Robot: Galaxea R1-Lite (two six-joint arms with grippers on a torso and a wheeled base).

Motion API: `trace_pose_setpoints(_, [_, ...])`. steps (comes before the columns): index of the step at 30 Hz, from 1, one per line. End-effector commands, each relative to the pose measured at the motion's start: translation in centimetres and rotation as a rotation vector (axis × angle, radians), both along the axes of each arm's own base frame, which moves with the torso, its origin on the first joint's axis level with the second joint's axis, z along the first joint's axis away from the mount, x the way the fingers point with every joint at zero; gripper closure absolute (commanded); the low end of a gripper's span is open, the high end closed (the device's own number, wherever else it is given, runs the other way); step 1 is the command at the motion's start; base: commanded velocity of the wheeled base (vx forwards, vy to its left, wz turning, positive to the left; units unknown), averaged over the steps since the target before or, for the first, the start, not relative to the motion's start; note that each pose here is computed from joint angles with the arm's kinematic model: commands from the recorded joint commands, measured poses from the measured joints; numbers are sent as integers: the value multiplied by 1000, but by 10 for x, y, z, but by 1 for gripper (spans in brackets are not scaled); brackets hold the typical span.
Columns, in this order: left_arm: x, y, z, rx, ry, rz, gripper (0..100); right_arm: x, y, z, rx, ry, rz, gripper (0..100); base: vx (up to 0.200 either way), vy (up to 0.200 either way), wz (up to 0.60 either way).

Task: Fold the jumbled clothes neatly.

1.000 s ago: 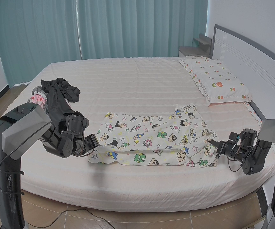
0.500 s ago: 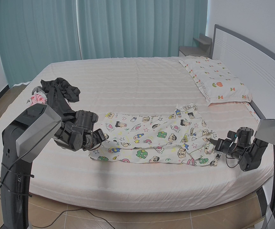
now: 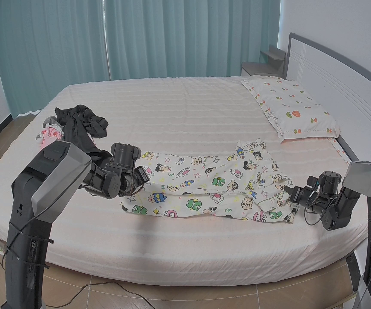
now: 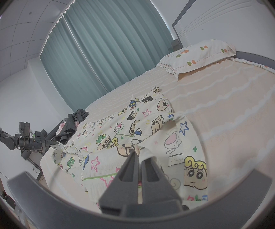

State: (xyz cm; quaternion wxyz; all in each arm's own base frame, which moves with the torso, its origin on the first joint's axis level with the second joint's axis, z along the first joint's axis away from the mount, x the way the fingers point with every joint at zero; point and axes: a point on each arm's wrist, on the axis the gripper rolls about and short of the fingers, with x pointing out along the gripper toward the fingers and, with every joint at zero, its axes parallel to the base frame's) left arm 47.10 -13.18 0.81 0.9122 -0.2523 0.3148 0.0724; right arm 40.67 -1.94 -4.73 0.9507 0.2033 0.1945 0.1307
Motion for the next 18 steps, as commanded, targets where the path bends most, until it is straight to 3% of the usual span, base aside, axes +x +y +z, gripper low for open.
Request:
trace_pose_setpoints(1, [3,-1,-9,-1,10,4,100,0,-2,-4,0,11,-4,100,0,0,0])
trace_pose_setpoints(6, [4,-1,-12,0,20,5,100,2,-3,-6,0,11,-6,100,0,0,0])
trace_pose_setpoints(7, [5,-2,-12,-6,19,9,0,3,-3,-6,0,11,-6,100,0,0,0])
trace_pose_setpoints(8, [5,-2,-12,-6,19,9,0,3,-3,-6,0,11,-6,100,0,0,0])
trace_pose_setpoints(9, [7,-2,-10,-27,18,25,0,3,-3,-7,1,11,-4,0,0,0,0])
trace_pose_setpoints(15, [11,1,-12,-37,31,62,0,1,-3,-8,2,14,-6,0,0,0,0])
trace_pose_setpoints(18, [11,10,-9,-44,29,108,0,1,-10,-2,1,0,-51,0,0,0,0])
